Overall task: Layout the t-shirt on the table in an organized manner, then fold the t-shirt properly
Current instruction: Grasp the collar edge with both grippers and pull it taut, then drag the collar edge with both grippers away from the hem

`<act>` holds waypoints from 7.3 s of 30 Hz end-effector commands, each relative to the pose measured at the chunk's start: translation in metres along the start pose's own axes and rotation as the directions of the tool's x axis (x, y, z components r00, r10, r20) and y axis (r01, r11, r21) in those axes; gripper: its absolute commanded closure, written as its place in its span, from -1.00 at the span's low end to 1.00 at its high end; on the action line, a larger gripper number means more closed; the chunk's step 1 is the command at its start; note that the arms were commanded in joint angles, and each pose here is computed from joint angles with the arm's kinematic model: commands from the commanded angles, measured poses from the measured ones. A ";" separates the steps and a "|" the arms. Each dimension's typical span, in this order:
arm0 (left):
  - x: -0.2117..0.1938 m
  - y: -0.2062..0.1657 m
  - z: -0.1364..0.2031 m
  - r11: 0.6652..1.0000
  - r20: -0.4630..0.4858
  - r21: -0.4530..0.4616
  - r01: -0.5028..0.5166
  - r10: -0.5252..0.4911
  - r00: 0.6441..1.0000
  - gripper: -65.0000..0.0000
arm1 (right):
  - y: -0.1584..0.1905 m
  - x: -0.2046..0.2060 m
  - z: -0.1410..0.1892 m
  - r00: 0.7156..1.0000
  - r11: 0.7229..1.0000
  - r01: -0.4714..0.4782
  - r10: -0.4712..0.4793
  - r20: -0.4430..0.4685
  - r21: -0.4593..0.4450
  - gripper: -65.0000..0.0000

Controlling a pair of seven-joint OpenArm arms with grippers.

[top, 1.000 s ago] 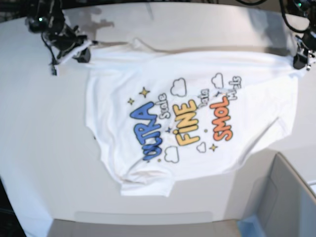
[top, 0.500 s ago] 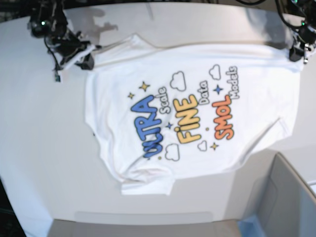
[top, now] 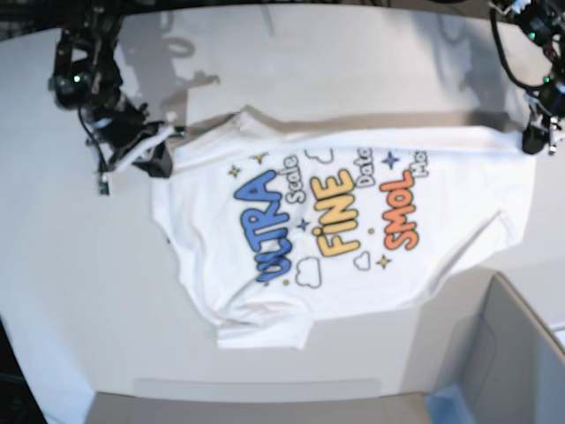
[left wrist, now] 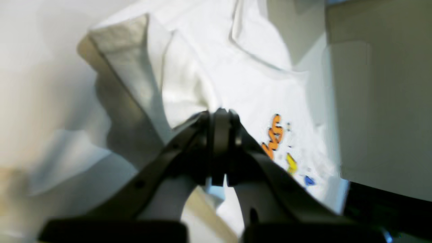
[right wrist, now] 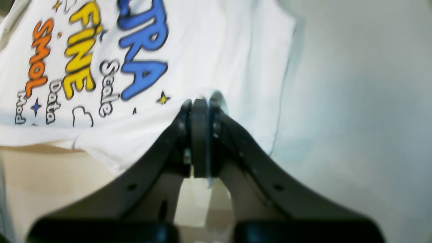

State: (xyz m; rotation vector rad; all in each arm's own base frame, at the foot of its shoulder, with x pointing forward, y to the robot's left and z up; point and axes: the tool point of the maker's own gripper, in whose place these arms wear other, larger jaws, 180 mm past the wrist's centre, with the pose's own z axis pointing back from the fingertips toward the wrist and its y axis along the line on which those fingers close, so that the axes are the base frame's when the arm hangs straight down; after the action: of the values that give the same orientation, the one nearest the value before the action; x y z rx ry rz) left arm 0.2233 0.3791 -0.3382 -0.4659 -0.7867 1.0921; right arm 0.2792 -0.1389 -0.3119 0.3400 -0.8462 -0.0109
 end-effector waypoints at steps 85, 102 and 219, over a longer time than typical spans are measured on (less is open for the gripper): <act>0.091 -0.088 -0.111 0.990 0.296 0.065 0.129 -0.143 0.944 0.33 | -0.009 0.138 -0.072 0.947 0.979 -0.170 0.193 0.255 -0.109 0.33; 0.048 -0.057 -0.050 0.890 0.273 0.170 0.424 -0.456 0.847 0.33 | 0.052 0.016 -0.045 0.985 0.986 -0.158 0.155 0.076 0.041 0.33; -0.023 0.056 -0.017 0.914 -0.032 0.284 0.290 -0.293 0.956 0.93 | -0.095 -0.095 0.040 0.877 0.865 0.464 -0.479 -0.038 -0.193 1.00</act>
State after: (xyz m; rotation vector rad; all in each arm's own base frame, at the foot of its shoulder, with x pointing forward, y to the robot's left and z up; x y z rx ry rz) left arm 0.1896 0.3763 -0.4066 -0.0963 -0.6311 0.9312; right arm 0.1936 -0.2239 -0.3937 0.3723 -0.6218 -0.5436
